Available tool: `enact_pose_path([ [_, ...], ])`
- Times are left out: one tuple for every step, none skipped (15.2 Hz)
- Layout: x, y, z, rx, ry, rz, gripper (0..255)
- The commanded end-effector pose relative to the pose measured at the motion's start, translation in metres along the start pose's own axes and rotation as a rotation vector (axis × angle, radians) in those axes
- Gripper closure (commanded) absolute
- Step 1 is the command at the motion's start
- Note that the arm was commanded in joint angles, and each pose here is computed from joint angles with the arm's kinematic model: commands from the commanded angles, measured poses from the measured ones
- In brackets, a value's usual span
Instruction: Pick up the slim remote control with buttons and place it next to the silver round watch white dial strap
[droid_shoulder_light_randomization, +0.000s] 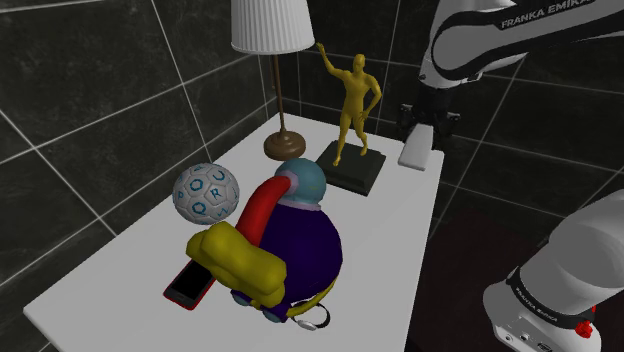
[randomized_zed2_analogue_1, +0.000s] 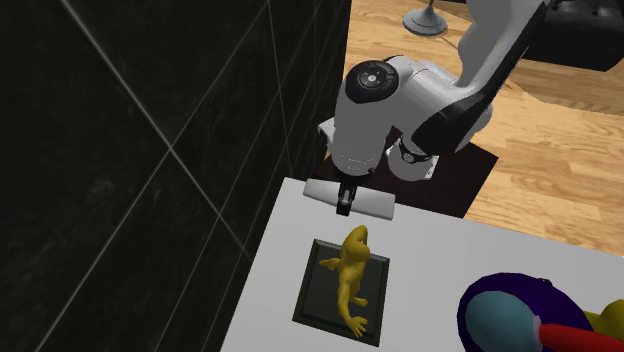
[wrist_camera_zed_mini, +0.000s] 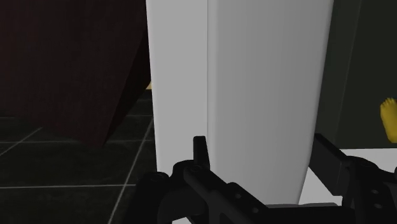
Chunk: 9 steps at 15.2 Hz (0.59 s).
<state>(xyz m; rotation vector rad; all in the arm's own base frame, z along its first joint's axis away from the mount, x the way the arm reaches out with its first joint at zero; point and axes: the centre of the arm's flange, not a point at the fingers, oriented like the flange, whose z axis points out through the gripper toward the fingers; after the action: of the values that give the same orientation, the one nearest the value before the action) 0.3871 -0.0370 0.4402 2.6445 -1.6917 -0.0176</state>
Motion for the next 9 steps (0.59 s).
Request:
enact_pose_path([
  [-0.028,0.001,0.001,0.000,0.000,0.001,255],
  [-0.042,0.002,0.001,0.000,0.000,0.001,255],
  [-0.055,0.003,0.001,0.000,0.000,0.001,255],
  [-0.068,0.004,0.001,0.000,0.000,0.001,255],
  [-0.081,0.006,0.001,0.000,0.000,0.001,255],
  [-0.094,0.007,0.001,0.000,0.000,0.001,255],
  [-0.107,0.008,0.001,0.000,0.000,0.001,255],
  [-0.120,0.009,0.001,0.000,0.000,0.001,255],
  [-0.134,0.010,0.001,0.000,0.000,0.001,255],
])
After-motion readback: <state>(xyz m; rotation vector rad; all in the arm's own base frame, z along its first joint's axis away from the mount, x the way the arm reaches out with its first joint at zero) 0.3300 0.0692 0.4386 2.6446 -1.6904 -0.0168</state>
